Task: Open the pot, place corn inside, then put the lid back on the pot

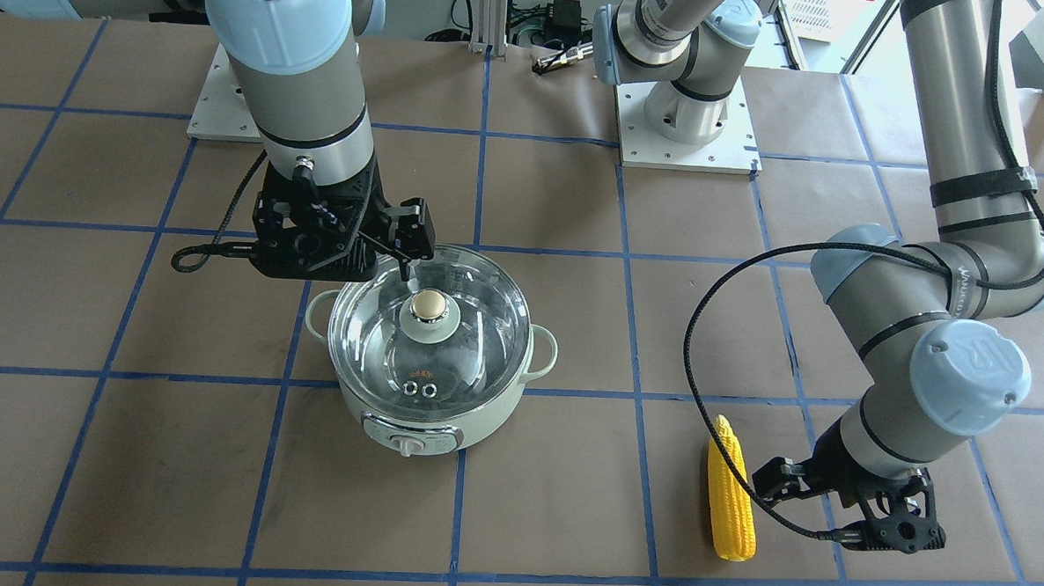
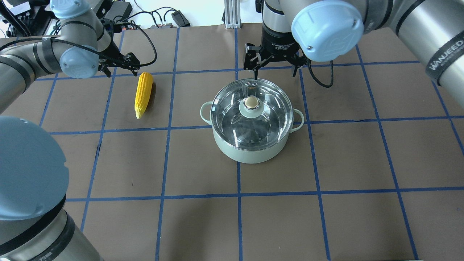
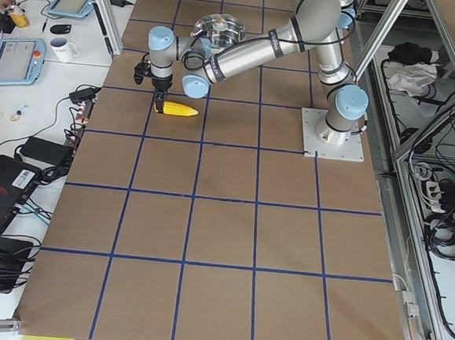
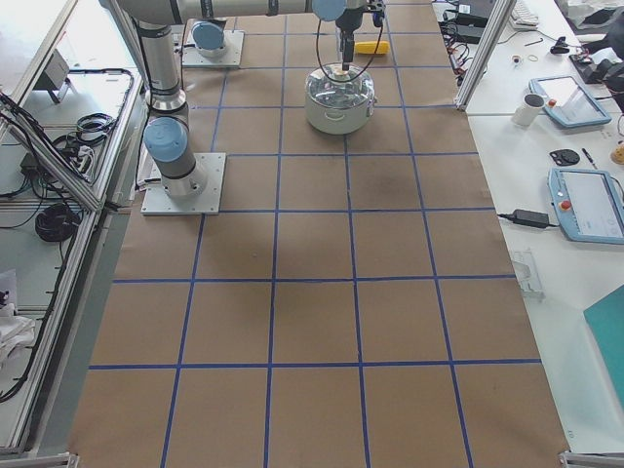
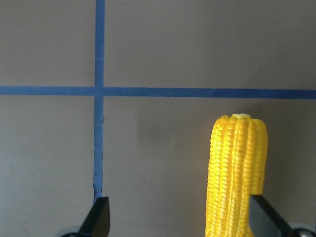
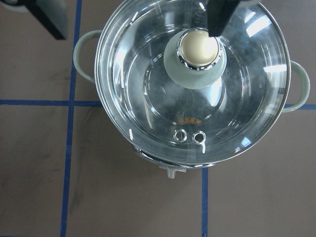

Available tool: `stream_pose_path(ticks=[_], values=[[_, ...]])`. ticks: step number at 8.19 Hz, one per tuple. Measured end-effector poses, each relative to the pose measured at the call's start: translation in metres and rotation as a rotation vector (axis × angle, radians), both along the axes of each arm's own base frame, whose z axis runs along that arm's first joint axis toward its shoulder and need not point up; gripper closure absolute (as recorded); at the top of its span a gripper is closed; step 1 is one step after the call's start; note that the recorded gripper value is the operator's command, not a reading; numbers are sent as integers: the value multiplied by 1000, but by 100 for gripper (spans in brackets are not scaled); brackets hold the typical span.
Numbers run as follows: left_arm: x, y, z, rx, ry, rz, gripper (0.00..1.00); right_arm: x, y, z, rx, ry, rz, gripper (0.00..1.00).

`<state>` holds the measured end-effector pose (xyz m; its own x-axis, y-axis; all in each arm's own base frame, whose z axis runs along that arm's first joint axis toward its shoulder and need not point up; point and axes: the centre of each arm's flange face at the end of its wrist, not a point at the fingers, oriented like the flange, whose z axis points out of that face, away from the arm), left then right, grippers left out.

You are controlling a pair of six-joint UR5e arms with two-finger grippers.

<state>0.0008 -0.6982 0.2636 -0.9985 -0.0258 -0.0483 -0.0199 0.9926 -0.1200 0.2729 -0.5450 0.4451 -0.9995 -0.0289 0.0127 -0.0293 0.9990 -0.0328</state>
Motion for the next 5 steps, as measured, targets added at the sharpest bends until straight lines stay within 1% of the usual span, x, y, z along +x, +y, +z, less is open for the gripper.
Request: stream_pose_path(ticks=[1,3,4,5], values=[[-8,-2,-7,0,1,-14,0,8,-2,-4,-13,8,7,0],[-23,-3,-29,33,7,-44,0,23,-5,-16,-23,11,8,0],[-30,-3,-42,53,11,-55,0,36,-6,-30,-21,18,22,1],[-37,-4,-54,67,13,-62,4,45,-8,-45,-9,23,31,1]])
